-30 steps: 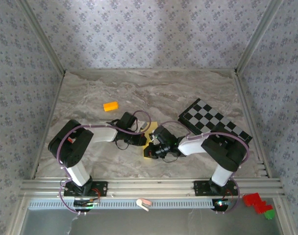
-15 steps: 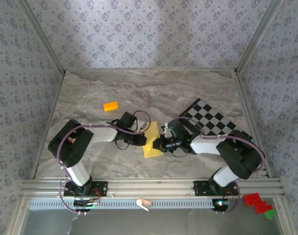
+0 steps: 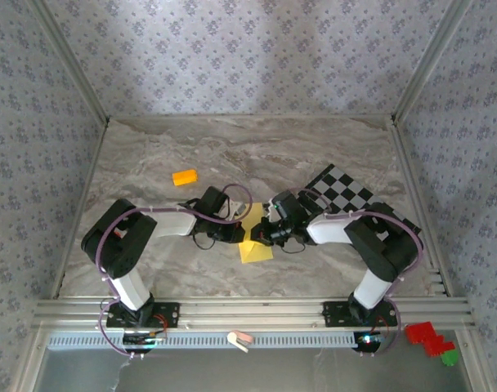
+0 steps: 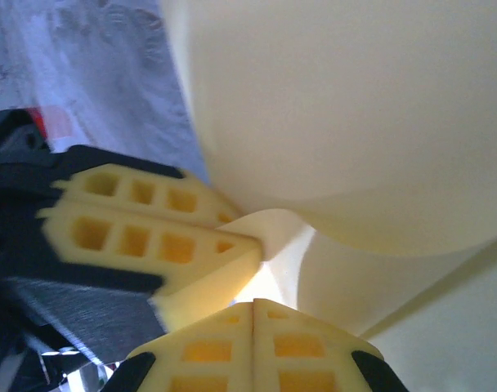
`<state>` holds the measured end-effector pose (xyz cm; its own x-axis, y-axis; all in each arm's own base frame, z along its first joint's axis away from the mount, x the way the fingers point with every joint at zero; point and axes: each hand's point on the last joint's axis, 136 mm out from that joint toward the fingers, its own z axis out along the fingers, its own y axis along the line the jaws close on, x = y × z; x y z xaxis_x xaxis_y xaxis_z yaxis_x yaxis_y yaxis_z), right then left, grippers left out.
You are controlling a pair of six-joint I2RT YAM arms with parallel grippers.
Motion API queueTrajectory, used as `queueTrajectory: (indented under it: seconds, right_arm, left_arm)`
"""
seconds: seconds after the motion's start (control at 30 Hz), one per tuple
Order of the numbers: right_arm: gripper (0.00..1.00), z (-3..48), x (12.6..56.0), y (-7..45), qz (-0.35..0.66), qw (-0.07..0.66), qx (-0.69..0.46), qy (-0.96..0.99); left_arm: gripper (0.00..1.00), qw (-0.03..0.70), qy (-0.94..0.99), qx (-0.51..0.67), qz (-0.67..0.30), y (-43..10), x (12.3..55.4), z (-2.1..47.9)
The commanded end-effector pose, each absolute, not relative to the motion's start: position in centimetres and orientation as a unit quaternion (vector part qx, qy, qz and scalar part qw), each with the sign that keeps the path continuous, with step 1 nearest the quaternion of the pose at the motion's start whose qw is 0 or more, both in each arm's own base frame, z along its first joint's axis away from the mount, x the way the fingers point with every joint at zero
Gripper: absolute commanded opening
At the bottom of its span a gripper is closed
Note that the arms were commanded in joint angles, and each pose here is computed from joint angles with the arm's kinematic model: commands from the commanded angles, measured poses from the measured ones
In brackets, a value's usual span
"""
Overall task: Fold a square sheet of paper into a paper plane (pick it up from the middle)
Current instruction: Fold the triangle a second time at the center of the table.
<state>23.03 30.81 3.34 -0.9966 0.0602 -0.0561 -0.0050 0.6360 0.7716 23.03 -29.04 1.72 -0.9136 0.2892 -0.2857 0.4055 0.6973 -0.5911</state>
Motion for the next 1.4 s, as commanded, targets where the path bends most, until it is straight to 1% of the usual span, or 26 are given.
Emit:
queueTrajectory:
  seconds: [0.0, 0.23, 0.33, 0.5, 0.63, 0.97, 1.23, 1.37]
  right_arm:
    - [0.03, 1.9, 23.1, 29.8, 0.404, 0.027, 0.021, 0.914]
    - [0.03, 0.0, 22.6, 27.8, 0.376, 0.007, 0.039, 0.926]
    - [0.03, 1.1, 23.0, 27.8, 0.389, 0.016, 0.038, 0.92]
    - [0.03, 4.4, 24.0, 28.2, 0.413, 0.047, 0.023, 0.909]
    - [0.03, 5.3, 24.6, 28.7, 0.421, 0.054, 0.017, 0.905]
    - [0.03, 3.2, 26.6, 29.3, 0.411, 0.042, 0.014, 0.911]
    - [0.03, 0.7, 26.4, 26.9, 0.393, 0.025, 0.041, 0.918]
    - [0.03, 1.2, 26.7, 26.5, 0.398, 0.029, 0.042, 0.916]
  left_arm:
    - [0.0, 0.042, 0.945, 0.18, -0.271, -26.2, 21.5, -2.2]
    - [0.0, 0.038, 0.946, 0.18, -0.267, -26.1, 21.4, -2.5]
    - [0.0, 0.037, 0.946, 0.181, -0.266, -26.1, 21.4, -2.5]
    - [0.0, 0.037, 0.946, 0.18, -0.266, -26.1, 21.4, -2.6]
    - [0.0, 0.037, 0.946, 0.18, -0.267, -26.1, 21.4, -2.6]
    - [0.0, 0.036, 0.946, 0.18, -0.268, -26.1, 21.4, -2.6]
    - [0.0, 0.035, 0.947, 0.181, -0.265, -26.0, 21.3, -2.7]
    - [0.0, 0.034, 0.947, 0.181, -0.265, -26.0, 21.3, -2.7]
